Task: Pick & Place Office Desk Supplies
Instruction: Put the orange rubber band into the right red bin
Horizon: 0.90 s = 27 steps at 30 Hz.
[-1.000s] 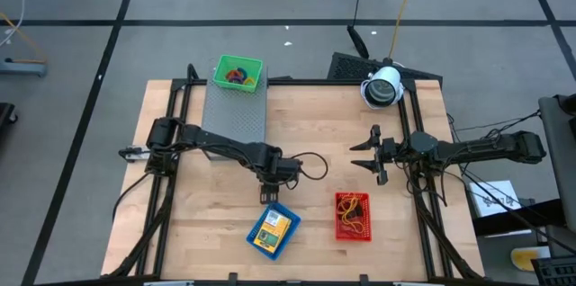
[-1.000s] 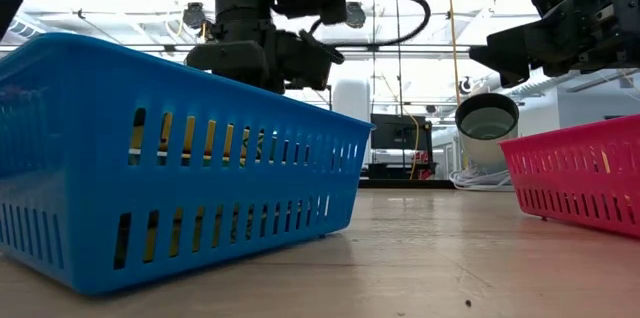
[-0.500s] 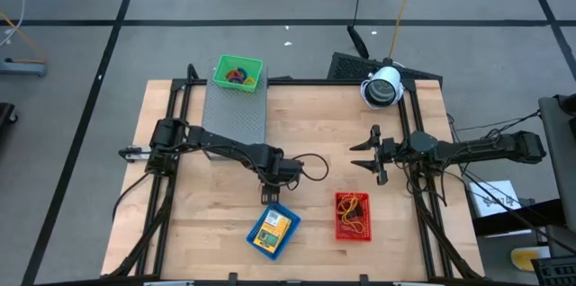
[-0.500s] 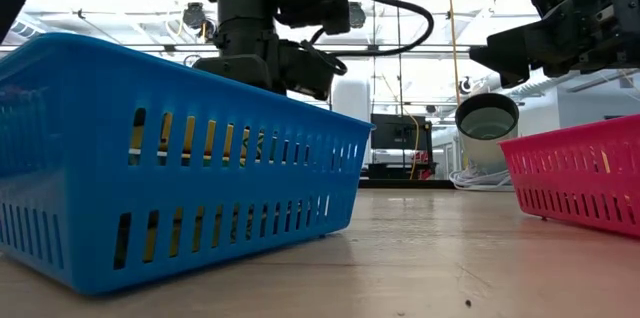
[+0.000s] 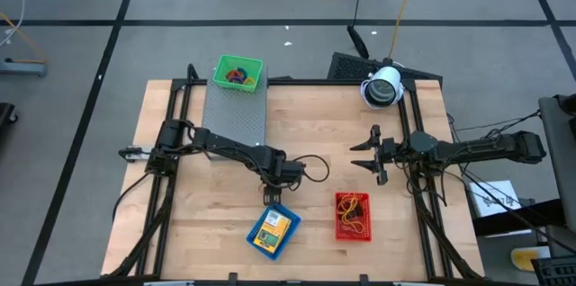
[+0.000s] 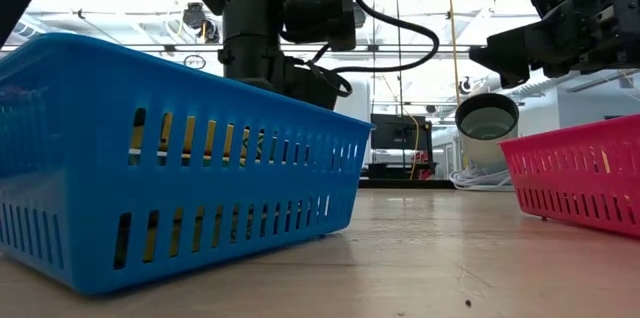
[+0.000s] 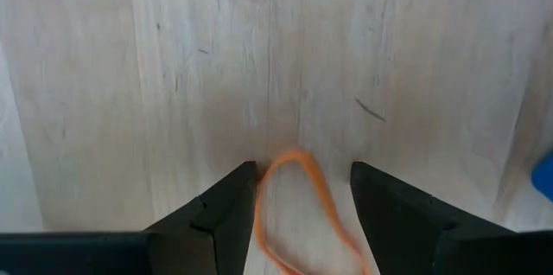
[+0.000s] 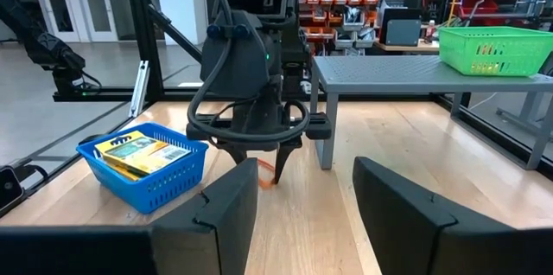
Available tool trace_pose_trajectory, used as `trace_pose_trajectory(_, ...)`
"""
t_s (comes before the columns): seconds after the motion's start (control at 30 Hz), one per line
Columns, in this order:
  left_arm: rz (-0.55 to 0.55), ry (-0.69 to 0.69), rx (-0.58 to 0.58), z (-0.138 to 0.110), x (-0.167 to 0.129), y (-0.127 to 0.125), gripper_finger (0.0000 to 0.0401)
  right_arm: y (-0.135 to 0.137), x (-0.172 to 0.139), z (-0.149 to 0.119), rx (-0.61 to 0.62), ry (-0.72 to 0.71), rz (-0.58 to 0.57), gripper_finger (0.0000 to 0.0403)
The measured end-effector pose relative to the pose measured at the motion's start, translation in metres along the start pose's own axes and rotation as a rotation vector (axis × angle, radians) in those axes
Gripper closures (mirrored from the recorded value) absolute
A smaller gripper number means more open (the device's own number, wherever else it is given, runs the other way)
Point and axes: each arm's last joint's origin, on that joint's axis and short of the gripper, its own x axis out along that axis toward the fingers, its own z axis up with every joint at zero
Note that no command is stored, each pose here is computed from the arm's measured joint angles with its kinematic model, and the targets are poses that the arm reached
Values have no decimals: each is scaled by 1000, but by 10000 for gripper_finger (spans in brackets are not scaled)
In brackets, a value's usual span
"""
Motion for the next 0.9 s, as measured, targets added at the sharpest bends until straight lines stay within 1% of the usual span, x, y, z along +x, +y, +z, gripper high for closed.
trace_pose_trajectory(0.2,16,-3,-14,1,2,-1,204,0,0,0,0,-2,0,222)
trace_pose_trajectory(0.3,23,-3,-15,0,3,-3,220,0,0,0,0,-2,0,222)
trace_pose_trajectory(0.4,26,-2,-23,0,3,-2,260,0,0,0,0,-2,0,222)
trace_pose_trajectory(0.6,32,-2,-48,0,3,-2,380,0,0,0,0,-2,0,222)
trace_pose_trajectory(0.63,33,-2,-53,0,3,-2,389,0,0,0,0,-2,0,222)
trace_pose_trajectory(0.9,33,-1,-70,-1,0,-5,397,0,0,0,0,-2,0,222)
